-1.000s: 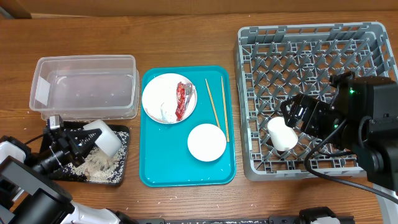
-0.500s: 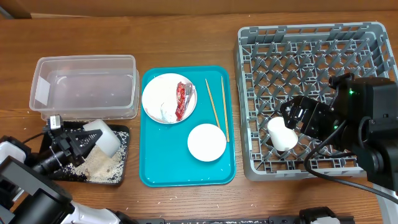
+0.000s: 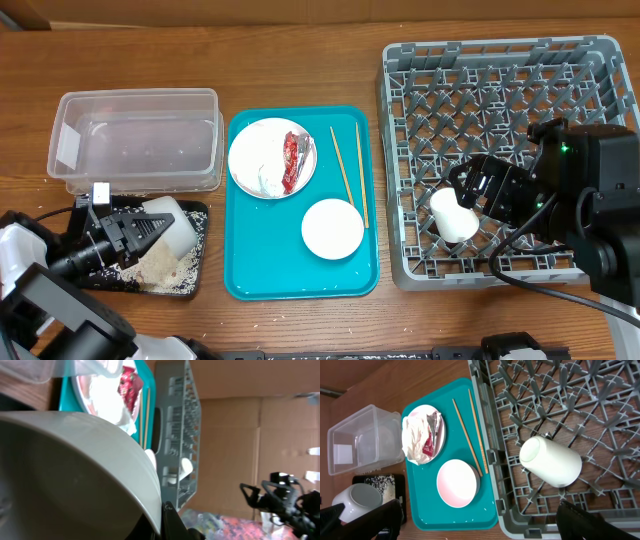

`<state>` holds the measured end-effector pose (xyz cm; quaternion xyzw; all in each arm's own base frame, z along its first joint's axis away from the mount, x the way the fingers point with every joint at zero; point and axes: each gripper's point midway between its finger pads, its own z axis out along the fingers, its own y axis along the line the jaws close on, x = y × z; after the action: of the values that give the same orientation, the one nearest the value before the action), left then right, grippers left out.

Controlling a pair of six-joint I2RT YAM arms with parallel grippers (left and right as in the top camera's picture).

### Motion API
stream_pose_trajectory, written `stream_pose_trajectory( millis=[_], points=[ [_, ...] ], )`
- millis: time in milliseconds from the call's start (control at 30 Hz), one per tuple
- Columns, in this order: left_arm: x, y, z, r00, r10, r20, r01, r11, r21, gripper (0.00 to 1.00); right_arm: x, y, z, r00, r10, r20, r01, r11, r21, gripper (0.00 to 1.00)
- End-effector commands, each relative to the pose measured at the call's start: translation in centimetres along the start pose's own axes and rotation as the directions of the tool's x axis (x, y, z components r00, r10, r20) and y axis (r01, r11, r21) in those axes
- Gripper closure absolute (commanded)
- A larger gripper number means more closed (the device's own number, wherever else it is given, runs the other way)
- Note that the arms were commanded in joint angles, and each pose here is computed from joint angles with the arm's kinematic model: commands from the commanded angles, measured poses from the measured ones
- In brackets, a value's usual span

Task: Sort waste into correct bins and load items into the dishwasher
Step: 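Tip the rice out of the bowl onto the black tray, then set the emptied bowl back on the teal tray with left gripper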

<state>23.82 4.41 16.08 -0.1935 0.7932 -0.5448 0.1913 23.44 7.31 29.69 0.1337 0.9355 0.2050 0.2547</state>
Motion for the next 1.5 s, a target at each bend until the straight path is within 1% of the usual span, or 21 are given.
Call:
stream_pose_trajectory(
  millis=[0, 167, 233, 267, 300, 333, 367, 400, 467, 567, 633, 700, 800, 867, 1000, 1133, 1233, 1267, 1367, 1400, 1467],
  points=[
    [1.1, -1.4, -0.2, 0.999, 0.044, -0.03, -0.045, 0.997, -0.057, 0.96, -0.4, 0.4, -0.7, 1.0, -0.006, 0.022, 0.006, 1.0, -0.014, 0.0],
    [1.7, -0.8, 0.2, 0.996, 0.064, -0.068, -0.078, 0.969, -0.236, 0.95, -0.3, 0.4, -0.7, 1.0, -0.005, 0.018, 0.005, 1.0, -0.012, 0.0],
    [1.9, -0.2, 0.4, 0.997, 0.004, -0.078, -0.03, 0.94, -0.339, 0.94, -0.2, 0.3, -0.7, 1.0, -0.003, 0.013, 0.004, 1.0, -0.01, 0.0],
    [2.0, 0.0, 0.6, 0.994, 0.047, -0.101, -0.083, 0.921, -0.381, 0.92, -0.2, 0.3, -0.7, 1.0, -0.003, 0.011, 0.003, 1.0, -0.008, 0.0],
    [1.9, 0.4, 0.6, 0.995, 0.029, -0.097, -0.067, 0.906, -0.418, 0.92, -0.1, 0.2, -0.7, 1.0, -0.003, 0.011, 0.003, 1.0, -0.008, 0.0],
    [2.4, 0.5, 0.8, 0.994, -0.058, -0.088, 0.01, 0.881, -0.472, 0.95, -0.1, 0.3, -0.7, 1.0, -0.003, 0.01, 0.003, 1.0, -0.008, 0.0],
    [2.8, -1.0, 1.8, 0.992, -0.001, -0.129, -0.056, 0.898, -0.436, 0.94, -0.1, 0.2, -0.7, 1.0, -0.003, 0.01, 0.003, 1.0, -0.007, 0.0],
    [2.4, -0.7, 1.9, 0.992, 0.018, -0.124, -0.075, 0.876, -0.476, 0.94, -0.1, 0.3, -0.7, 1.0, -0.004, 0.011, 0.004, 1.0, -0.008, 0.0],
    [2.4, 0.7, 1.4, 0.995, -0.021, -0.096, -0.043, 0.782, -0.622, 0.96, -0.2, 0.3, -0.7, 1.0, -0.004, 0.014, 0.004, 1.0, -0.01, 0.0],
    [4.5, -0.9, 3.9, 0.974, 0.046, -0.221, -0.18, 0.75, -0.637, 0.96, -0.2, 0.3, -0.7, 1.0, -0.005, 0.015, 0.005, 1.0, -0.009, 0.0],
    [5.8, -0.9, 5.1, 0.955, 0.074, -0.288, -0.264, 0.66, -0.703, 0.96, -0.3, 0.3, -0.7, 1.0, -0.008, 0.017, 0.008, 1.0, -0.01, 0.0],
    [7.5, -1.1, 7.7, 0.914, 0.141, -0.381, -0.395, 0.525, -0.754, 0.94, -0.4, 0.3, -0.7, 1.0, -0.009, 0.023, 0.009, 1.0, -0.01, 0.0],
    [9.1, -1.6, 11.2, 0.865, 0.242, -0.44, -0.502, 0.4, -0.767, 0.9, -0.5, 0.4, -0.7, 1.0, -0.008, 0.023, 0.009, 1.0, -0.011, 0.0],
    [9.6, -1.2, 13.0, 0.844, 0.302, -0.443, -0.522, 0.273, -0.808, 0.87, -0.4, 0.3, -0.7, 1.0, -0.008, 0.022, 0.009, 1.0, -0.01, 0.0],
    [11.4, 1.3, 16.9, 0.799, 0.294, -0.525, -0.585, 0.176, -0.792, 0.87, -0.4, 0.3, -0.7, 1.0, -0.008, 0.021, 0.008, 1.0, -0.01, 0.0],
    [12.1, 2.8, 17.3, 0.821, 0.227, -0.523, -0.561, 0.16, -0.812, 0.83, -0.4, 0.3, -0.7, 1.0, -0.009, 0.021, 0.009, 1.0, -0.009, 0.0],
    [12.2, 0.2, 16.6, 0.83, 0.23, -0.508, -0.552, 0.202, -0.809, 0.74, -0.4, 0.3, -0.7, 1.0, -0.009, 0.022, 0.009, 1.0, -0.01, 0.0],
    [11.6, -2.0, 16.2, 0.831, 0.267, -0.488, -0.546, 0.219, -0.809, 0.6, -0.4, 0.3, -0.7, 1.0, -0.009, 0.022, 0.009, 1.0, -0.01, 0.0],
    [9.2, -6.0, 15.5, 0.826, 0.373, -0.422, -0.529, 0.253, -0.81, 0.32, -0.4, 0.3, -0.7, 1.0, -0.009, 0.022, 0.009, 1.0, -0.01, 0.0],
    [7.1, -7.5, 15.3, 0.814, 0.435, -0.384, -0.524, 0.269, -0.808, 0.27, -0.4, 0.3, -0.7, 1.0, -0.009, 0.022, 0.009, 1.0, -0.01, 0.0],
    [4.8, -7.5, 15.3, 0.822, 0.458, -0.339, -0.498, 0.286, -0.819, 0.28, -0.4, 0.3, -0.7, 1.0, -0.009, 0.023, 0.009, 1.0, -0.01, 0.0]
  ],
)
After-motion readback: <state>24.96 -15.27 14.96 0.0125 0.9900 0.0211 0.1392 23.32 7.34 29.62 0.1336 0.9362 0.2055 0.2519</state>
